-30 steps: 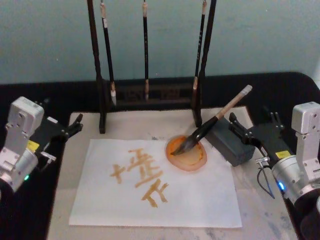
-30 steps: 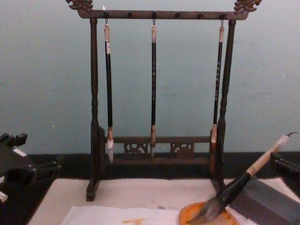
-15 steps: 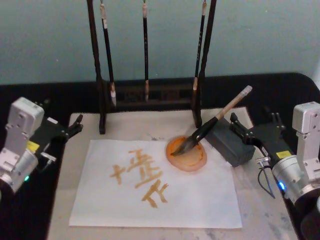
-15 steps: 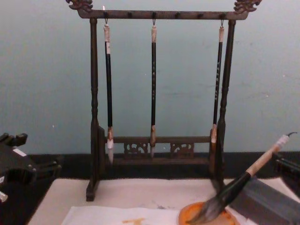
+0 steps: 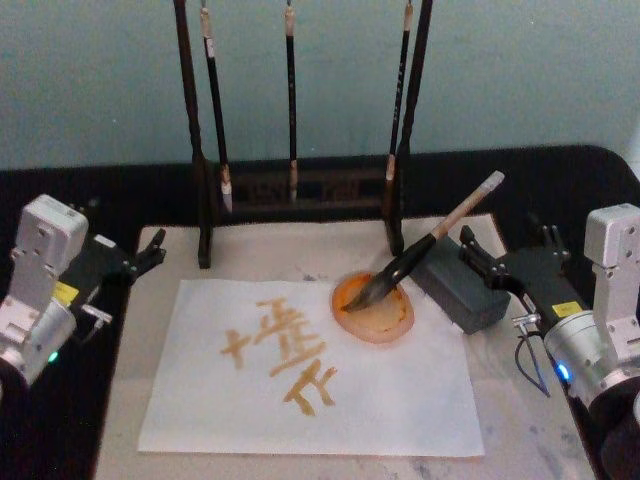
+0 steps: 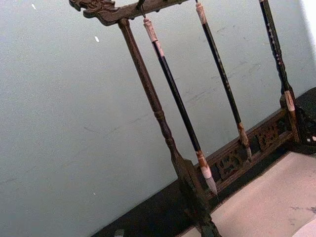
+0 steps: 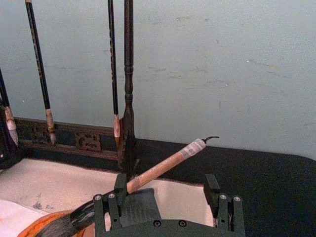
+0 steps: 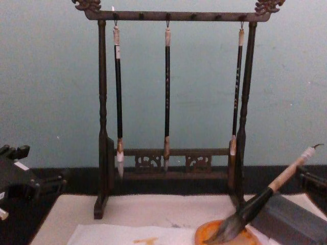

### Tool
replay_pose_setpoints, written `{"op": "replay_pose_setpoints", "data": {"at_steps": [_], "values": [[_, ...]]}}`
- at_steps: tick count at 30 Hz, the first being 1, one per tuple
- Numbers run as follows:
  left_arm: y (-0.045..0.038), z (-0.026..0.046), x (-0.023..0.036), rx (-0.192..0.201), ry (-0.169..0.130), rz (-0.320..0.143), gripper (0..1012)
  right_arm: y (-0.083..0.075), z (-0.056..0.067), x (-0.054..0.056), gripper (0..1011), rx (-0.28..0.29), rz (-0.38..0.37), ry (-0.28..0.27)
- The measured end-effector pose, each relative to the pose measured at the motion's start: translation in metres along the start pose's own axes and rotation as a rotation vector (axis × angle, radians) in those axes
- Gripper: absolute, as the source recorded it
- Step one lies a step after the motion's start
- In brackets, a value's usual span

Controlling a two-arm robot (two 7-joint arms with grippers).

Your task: Pick up the brush from the inkstone, write on the paper, then place the brush back to its original position.

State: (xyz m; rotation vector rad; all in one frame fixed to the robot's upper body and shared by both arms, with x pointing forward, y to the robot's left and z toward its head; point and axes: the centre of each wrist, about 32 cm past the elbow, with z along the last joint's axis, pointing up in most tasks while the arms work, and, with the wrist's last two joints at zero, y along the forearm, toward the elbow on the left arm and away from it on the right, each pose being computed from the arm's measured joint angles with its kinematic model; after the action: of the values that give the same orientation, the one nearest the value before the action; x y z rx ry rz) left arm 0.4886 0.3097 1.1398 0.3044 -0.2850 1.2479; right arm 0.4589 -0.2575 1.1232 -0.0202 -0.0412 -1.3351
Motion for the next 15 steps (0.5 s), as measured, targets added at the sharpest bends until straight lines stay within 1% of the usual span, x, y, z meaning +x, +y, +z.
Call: {"op": "replay_pose_setpoints", "data": {"at_steps": [15], "values": [[0.0,0.0,0.0,0.0,0.0,0.0,1009,0.0,0.0001,0.0,1000,0.001,0.001,0.0]]}}
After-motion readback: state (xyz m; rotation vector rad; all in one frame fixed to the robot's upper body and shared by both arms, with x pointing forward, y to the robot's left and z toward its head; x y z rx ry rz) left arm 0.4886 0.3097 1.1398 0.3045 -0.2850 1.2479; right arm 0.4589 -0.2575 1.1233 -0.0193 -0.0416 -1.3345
